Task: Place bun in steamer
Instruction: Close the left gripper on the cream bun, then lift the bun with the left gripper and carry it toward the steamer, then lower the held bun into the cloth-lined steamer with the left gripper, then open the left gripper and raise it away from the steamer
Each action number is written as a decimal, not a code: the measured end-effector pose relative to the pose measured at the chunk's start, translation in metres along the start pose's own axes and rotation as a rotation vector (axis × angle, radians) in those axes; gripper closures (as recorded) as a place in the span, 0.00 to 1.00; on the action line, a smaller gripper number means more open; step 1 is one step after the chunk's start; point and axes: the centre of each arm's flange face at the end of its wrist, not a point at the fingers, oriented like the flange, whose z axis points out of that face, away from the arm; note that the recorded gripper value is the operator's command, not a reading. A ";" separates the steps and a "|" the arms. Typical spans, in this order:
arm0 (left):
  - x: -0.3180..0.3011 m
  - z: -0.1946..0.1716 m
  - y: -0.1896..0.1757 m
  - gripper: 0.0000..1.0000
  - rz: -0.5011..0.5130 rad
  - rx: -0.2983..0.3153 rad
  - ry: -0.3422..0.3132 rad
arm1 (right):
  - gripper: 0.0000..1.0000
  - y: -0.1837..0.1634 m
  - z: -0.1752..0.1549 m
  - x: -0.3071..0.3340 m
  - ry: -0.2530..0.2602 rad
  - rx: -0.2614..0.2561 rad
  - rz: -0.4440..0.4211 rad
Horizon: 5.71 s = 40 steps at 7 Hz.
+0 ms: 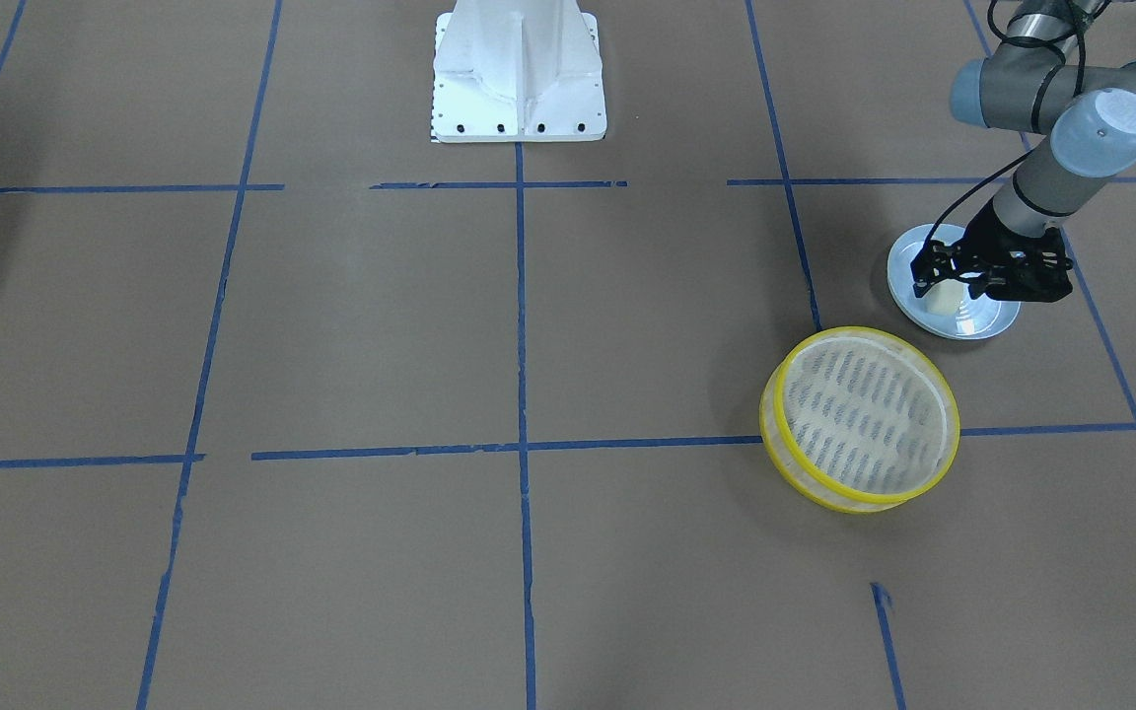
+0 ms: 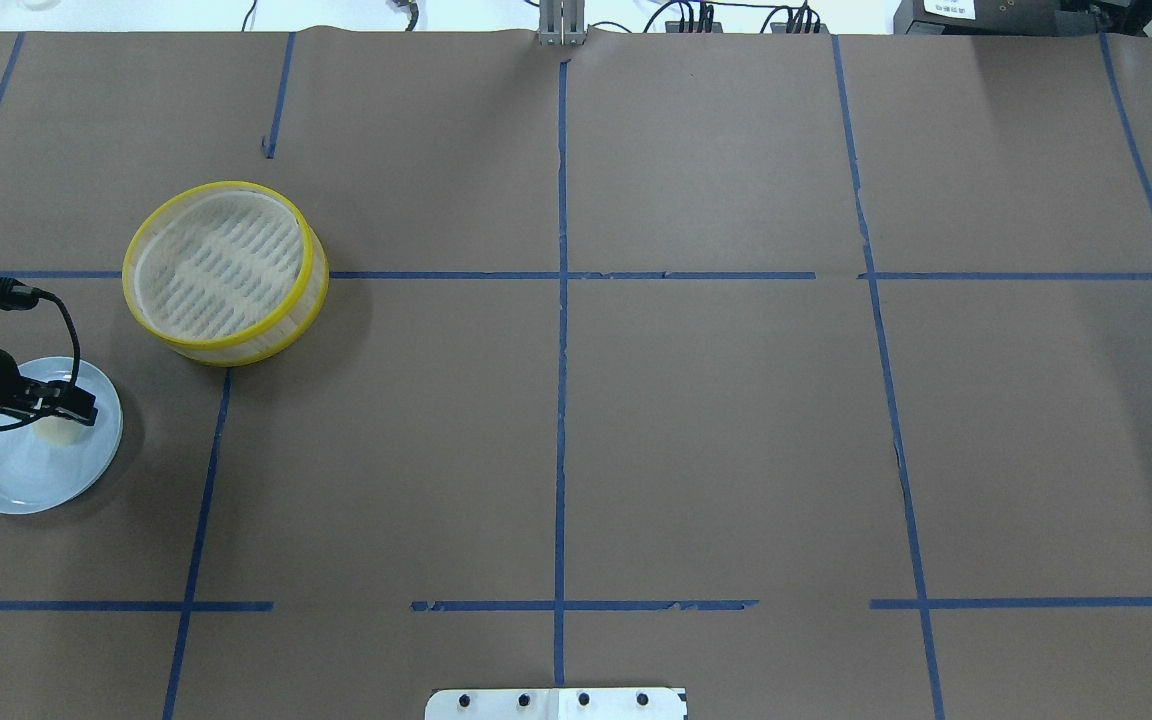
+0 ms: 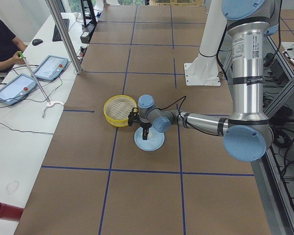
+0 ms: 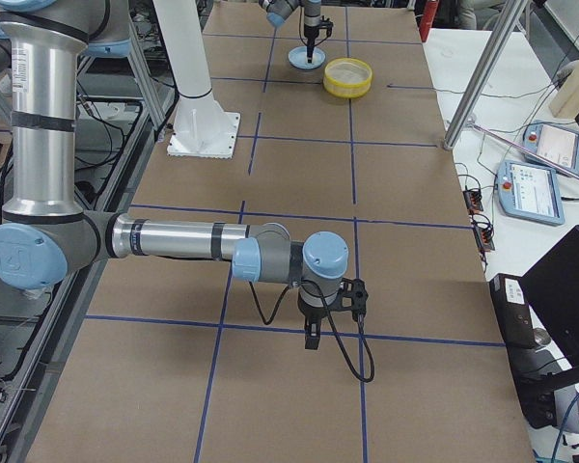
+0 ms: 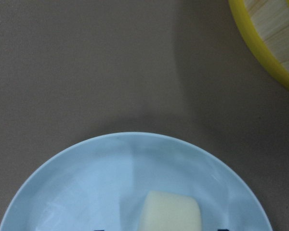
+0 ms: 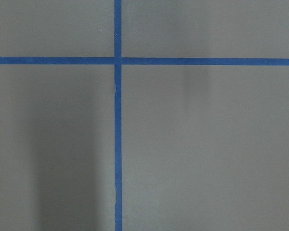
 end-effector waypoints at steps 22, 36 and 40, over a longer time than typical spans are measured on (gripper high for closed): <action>0.167 -0.161 -0.192 0.77 0.047 -0.038 -0.048 | 0.00 0.000 0.000 0.000 0.000 0.000 0.000; 0.172 -0.051 -0.196 0.00 0.067 0.018 -0.027 | 0.00 0.000 0.000 0.000 0.000 0.000 0.000; 0.130 -0.162 -0.184 0.00 0.111 0.178 0.014 | 0.00 0.000 0.000 0.000 0.000 0.000 0.000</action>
